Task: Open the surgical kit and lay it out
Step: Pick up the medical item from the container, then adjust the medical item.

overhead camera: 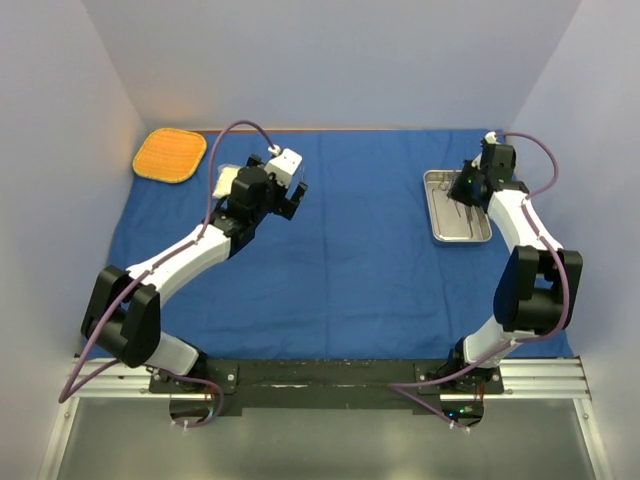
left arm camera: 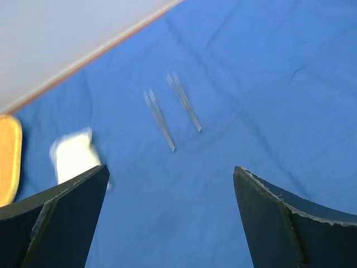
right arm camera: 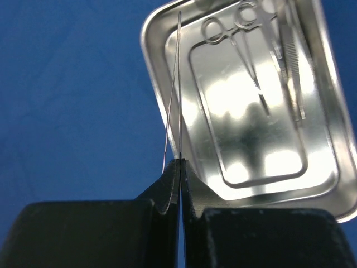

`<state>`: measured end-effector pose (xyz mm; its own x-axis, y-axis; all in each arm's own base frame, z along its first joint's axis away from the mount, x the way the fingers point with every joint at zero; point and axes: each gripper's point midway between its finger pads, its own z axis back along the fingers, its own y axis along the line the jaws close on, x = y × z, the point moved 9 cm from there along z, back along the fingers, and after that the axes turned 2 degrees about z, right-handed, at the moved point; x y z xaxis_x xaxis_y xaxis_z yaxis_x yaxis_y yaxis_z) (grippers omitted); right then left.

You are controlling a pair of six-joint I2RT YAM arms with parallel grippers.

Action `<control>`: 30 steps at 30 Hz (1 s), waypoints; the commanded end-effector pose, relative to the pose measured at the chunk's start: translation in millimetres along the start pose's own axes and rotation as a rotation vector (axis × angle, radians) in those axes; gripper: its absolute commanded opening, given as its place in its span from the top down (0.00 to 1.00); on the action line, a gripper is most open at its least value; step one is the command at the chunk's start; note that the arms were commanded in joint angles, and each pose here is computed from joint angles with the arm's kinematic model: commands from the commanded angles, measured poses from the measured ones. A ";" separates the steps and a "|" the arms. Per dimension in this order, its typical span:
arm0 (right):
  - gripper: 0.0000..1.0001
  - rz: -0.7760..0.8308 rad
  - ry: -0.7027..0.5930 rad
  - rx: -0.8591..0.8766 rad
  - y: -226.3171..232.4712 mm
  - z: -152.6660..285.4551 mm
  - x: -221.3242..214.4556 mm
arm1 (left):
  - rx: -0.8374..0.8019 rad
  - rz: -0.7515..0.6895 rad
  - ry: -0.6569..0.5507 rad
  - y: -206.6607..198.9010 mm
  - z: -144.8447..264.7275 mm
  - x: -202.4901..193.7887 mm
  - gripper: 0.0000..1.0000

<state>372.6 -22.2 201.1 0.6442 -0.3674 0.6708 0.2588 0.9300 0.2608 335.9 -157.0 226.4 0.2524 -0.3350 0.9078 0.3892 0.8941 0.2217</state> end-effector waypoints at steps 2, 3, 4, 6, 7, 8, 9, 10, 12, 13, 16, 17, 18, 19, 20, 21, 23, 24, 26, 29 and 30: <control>1.00 -0.145 -0.020 0.372 39.8 32.6 8.2 | -0.134 -0.191 -0.403 -7.8 6.9 27.0 0.00; 1.00 -0.157 -0.030 0.431 45.6 35.9 10.3 | -0.139 -0.224 -0.456 -8.4 8.8 28.4 0.00; 1.00 -0.175 -0.009 0.484 50.2 38.4 7.6 | -0.126 -0.255 -0.555 -7.7 12.5 37.8 0.00; 1.00 -0.221 0.060 0.602 59.9 43.3 -2.7 | -0.153 -0.366 -0.616 -11.2 12.3 34.8 0.00; 1.00 -0.234 0.090 0.637 62.9 44.7 -7.2 | -0.163 -0.407 -0.636 -13.4 10.2 36.1 0.00; 1.00 -0.256 0.138 0.668 66.7 45.1 -16.0 | -0.166 -0.464 -0.661 -15.2 9.6 40.0 0.00; 1.00 -0.259 0.190 0.731 71.1 49.8 -21.7 | -0.172 -0.485 -0.669 -20.8 7.0 40.2 0.00; 1.00 -0.266 0.220 0.759 74.1 52.2 -25.9 | -0.172 -0.512 -0.685 -23.9 5.8 42.5 0.00; 1.00 -0.274 0.291 0.812 81.3 57.2 -38.5 | -0.185 -0.593 -0.701 -35.5 0.7 45.2 0.00; 1.00 -0.265 0.337 0.866 85.1 63.1 -42.9 | -0.189 -0.619 -0.708 -40.4 -0.7 46.7 0.00; 1.00 -0.233 0.448 0.982 95.1 73.9 -53.1 | -0.206 -0.742 -0.723 -63.0 -5.1 43.8 0.00; 1.00 -0.202 0.489 1.018 105.2 77.9 -62.3 | -0.201 -0.794 -0.729 -67.2 -5.2 43.3 0.00; 1.00 -0.192 0.521 1.041 108.0 80.0 -67.1 | -0.227 -0.823 -0.734 -81.2 -5.0 40.1 0.00; 1.00 -0.174 0.561 1.085 111.3 84.4 -71.6 | -0.228 -0.850 -0.736 -86.5 -4.6 38.7 0.00; 1.00 -0.142 0.599 1.115 117.3 84.9 -80.0 | -0.228 -0.887 -0.736 -91.5 -4.1 35.7 0.00; 1.00 -0.135 0.634 1.123 119.4 87.1 -85.7 | -0.254 -0.901 -0.743 -102.2 -2.4 33.0 0.00; 1.00 -0.085 0.682 1.173 125.4 91.7 -97.1 | -0.266 -0.903 -0.748 -109.2 0.2 30.6 0.00; 1.00 -0.082 0.710 1.177 125.9 93.8 -101.2 | -0.280 -0.899 -0.762 -113.5 2.8 31.3 0.00; 1.00 -0.058 0.731 1.202 127.3 96.7 -107.6 | -0.325 -0.868 -0.776 -117.5 6.3 31.5 0.02; 1.00 -0.040 0.747 1.225 129.9 100.7 -112.7 | -0.389 -0.842 -0.790 -120.3 13.7 33.0 0.10; 1.00 -0.032 0.753 1.239 131.0 103.0 -113.6 | -0.395 -0.837 -0.791 -119.3 15.9 34.4 0.14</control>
<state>270.7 140.3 228.2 0.9719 -0.0145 0.2350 -0.2231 0.2616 0.9390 292.5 -271.2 210.0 -0.7077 -0.4553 0.5403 0.4740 0.2611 0.8409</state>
